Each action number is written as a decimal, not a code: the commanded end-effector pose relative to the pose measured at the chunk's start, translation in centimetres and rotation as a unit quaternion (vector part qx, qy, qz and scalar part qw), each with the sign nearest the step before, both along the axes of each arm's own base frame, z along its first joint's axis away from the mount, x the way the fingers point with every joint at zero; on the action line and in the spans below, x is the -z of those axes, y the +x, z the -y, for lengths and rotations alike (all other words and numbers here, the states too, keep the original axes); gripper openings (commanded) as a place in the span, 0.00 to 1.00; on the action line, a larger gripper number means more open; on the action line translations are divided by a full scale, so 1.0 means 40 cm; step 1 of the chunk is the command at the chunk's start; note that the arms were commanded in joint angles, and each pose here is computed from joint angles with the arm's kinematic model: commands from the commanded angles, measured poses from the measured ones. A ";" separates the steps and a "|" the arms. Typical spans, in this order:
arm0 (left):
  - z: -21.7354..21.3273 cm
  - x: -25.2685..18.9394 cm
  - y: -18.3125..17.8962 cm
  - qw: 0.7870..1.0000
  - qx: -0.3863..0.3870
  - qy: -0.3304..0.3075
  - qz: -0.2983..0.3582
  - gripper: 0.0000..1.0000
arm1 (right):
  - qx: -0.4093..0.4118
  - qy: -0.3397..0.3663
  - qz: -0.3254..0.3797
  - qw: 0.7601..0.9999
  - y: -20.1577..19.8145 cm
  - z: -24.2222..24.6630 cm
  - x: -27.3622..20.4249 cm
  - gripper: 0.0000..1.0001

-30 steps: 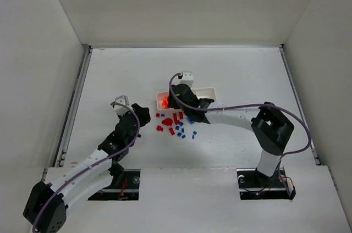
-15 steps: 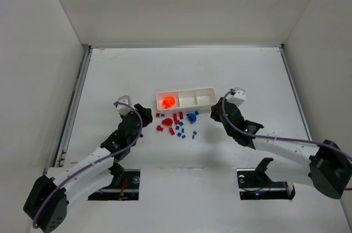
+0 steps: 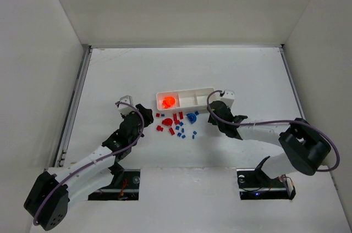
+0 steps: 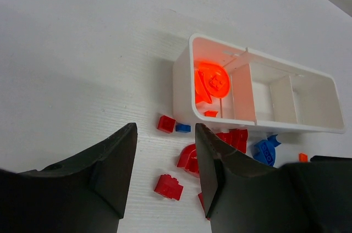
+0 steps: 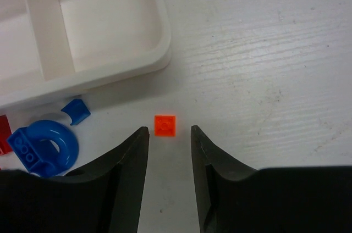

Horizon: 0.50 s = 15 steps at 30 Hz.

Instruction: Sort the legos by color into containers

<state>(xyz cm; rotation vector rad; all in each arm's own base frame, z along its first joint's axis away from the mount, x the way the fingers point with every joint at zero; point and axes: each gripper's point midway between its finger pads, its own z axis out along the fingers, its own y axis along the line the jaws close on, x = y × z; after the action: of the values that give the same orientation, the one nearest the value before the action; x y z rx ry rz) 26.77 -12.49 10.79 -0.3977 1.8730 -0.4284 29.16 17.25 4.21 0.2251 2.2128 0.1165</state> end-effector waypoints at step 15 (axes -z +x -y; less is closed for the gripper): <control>0.017 -0.054 0.010 0.999 0.005 -0.024 0.033 0.44 | 0.005 -0.007 -0.010 1.000 0.053 -0.041 0.009 0.35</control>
<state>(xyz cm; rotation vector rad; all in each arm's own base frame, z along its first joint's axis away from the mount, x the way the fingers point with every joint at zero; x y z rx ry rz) 26.72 -12.66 10.97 -0.3937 1.8683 -0.4372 30.19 18.30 2.90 0.2017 2.2524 0.0805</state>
